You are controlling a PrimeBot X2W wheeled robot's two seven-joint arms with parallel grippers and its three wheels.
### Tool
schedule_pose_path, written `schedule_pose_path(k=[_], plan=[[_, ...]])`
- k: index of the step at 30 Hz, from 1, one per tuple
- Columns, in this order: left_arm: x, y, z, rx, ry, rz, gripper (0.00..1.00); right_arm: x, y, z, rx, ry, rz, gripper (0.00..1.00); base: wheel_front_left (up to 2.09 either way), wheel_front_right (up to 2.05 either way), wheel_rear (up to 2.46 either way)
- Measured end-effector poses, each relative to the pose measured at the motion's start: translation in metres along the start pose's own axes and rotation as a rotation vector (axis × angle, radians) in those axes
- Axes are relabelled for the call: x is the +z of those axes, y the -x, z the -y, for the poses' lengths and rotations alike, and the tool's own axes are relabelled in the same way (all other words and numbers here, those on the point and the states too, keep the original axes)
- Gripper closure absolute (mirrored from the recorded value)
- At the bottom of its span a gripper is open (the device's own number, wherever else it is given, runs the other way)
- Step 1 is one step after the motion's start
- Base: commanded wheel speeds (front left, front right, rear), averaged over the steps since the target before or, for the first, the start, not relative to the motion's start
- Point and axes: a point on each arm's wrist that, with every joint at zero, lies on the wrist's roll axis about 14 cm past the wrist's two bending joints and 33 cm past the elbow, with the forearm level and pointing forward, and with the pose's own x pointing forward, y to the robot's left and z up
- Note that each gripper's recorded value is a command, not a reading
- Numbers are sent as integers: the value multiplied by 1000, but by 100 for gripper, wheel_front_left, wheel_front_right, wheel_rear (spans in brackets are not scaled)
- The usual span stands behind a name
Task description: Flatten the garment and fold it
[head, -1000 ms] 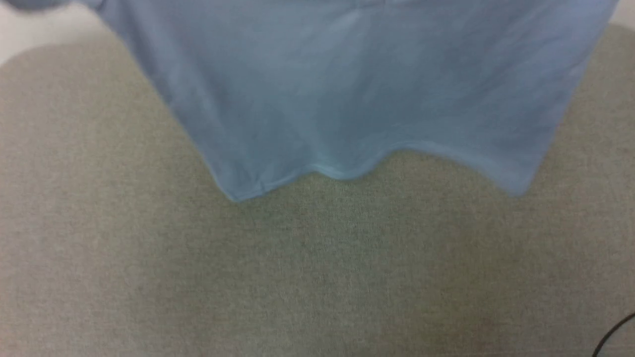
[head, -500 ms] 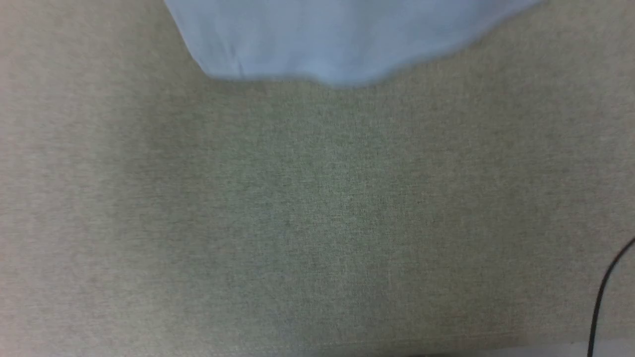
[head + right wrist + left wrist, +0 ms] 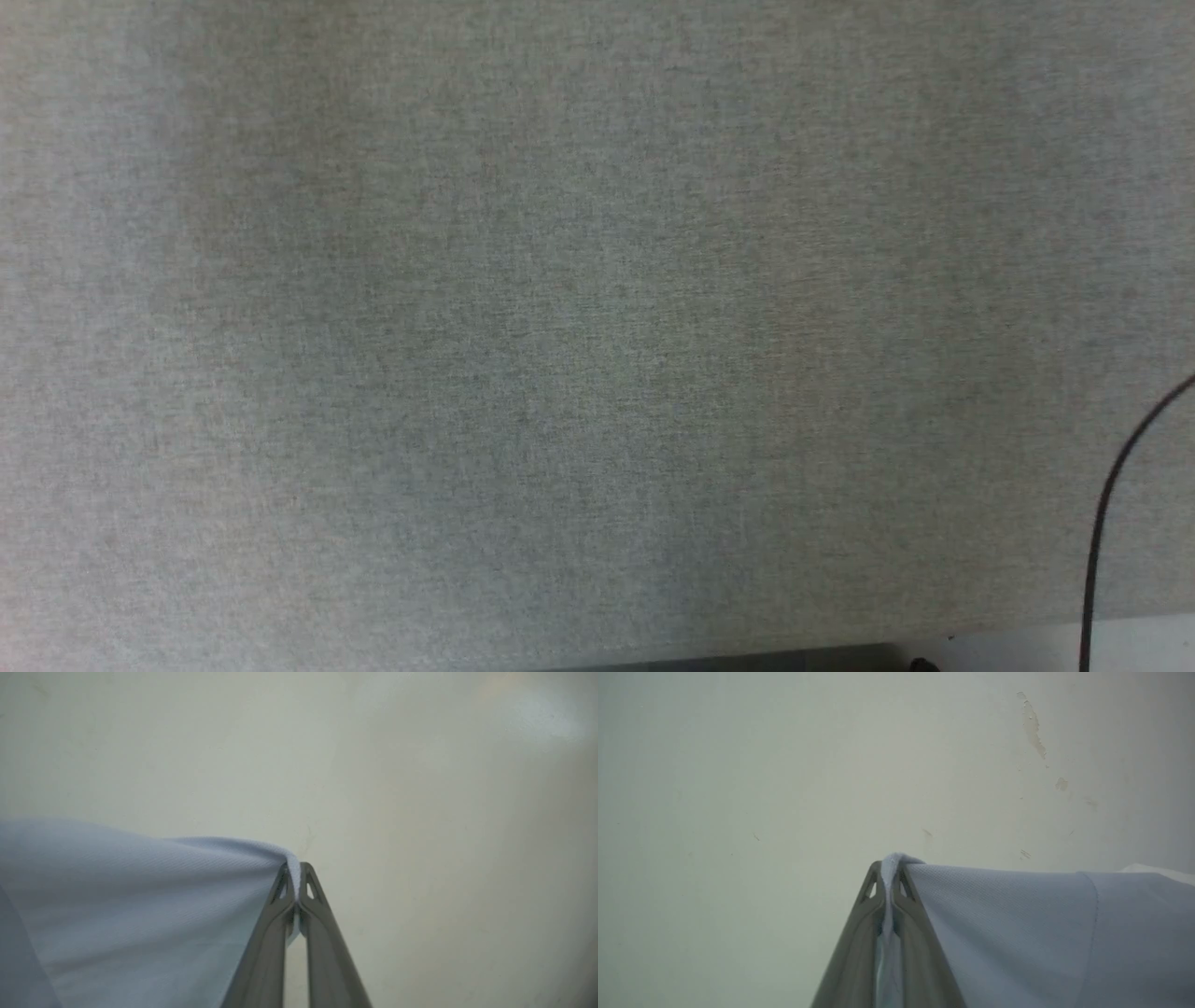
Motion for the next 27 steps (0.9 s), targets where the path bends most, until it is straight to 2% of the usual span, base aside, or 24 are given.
schedule_pose_path(k=[3, 7, 11, 15, 20, 24, 27], plan=[[-20, 8, 2, -19, -1, -45, 100, -21, 2, -10, 10, -24, -30, 100, 0, 0, 0], [-72, 43, 10, -67, 1, -193, 100, -60, 18, -32, 42, -66, -100, 100, 0, 0, 0], [-128, 106, 23, -96, 35, -384, 100, -112, 60, -69, 128, -82, -234, 100, 0, 0, 0], [-165, 193, 38, -112, 81, -582, 100, -144, 116, -103, 218, -118, -355, 100, 0, 0, 0], [-166, 292, 55, -167, 105, -770, 100, -153, 189, -125, 321, -144, -450, 100, 0, 0, 0], [-146, 345, 67, -230, 136, -884, 100, -144, 246, -131, 410, -149, -488, 100, 0, 0, 0], [-126, 377, 64, -239, 156, -947, 100, -130, 274, -119, 446, -129, -488, 100, 0, 0, 0]])
